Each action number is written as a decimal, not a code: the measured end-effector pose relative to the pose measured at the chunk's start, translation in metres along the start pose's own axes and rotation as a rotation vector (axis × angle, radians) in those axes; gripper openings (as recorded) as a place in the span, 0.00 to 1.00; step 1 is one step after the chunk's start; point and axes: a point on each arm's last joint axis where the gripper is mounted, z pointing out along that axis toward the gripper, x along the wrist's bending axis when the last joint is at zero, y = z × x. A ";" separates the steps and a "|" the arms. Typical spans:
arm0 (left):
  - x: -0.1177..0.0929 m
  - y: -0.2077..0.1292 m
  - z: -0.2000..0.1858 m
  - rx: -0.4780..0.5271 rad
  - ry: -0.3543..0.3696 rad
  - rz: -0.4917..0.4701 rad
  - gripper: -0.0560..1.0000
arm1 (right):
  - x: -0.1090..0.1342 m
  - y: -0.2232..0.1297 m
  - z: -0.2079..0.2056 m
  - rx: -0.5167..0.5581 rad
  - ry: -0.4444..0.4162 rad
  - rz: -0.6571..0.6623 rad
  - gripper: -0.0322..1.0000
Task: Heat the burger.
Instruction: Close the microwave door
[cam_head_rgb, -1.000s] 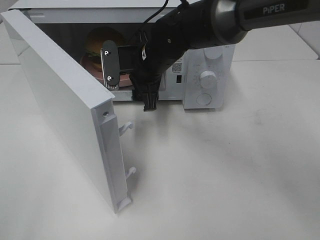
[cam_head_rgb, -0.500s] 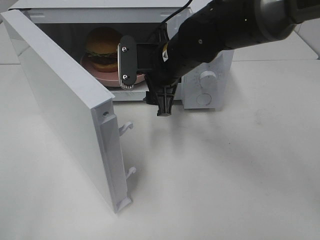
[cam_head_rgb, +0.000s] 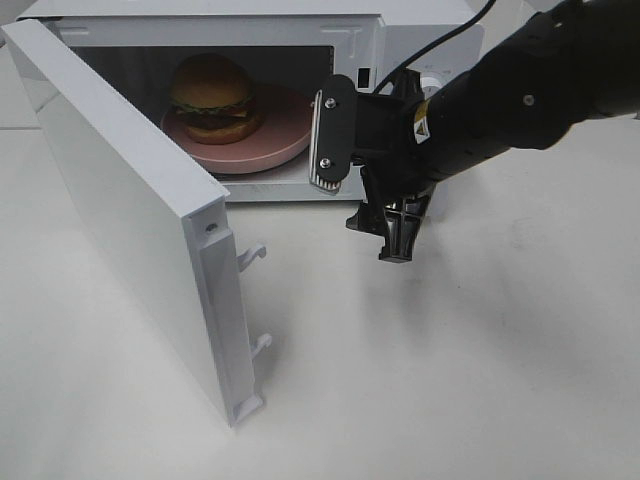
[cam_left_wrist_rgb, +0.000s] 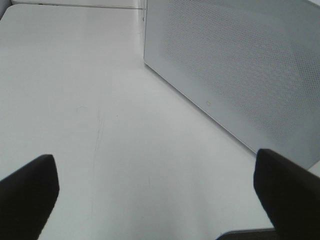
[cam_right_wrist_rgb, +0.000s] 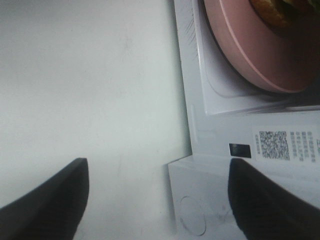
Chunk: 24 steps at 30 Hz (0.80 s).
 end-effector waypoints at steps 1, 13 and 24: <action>0.000 0.000 0.000 0.000 0.000 0.000 0.98 | 0.002 -0.002 -0.003 0.001 0.002 0.013 0.75; 0.000 0.000 0.000 0.000 0.000 0.000 0.98 | 0.023 -0.022 -0.045 -0.016 -0.012 0.343 0.75; 0.000 0.000 0.000 0.000 0.000 0.000 0.98 | 0.037 -0.037 -0.081 -0.022 -0.028 0.567 0.75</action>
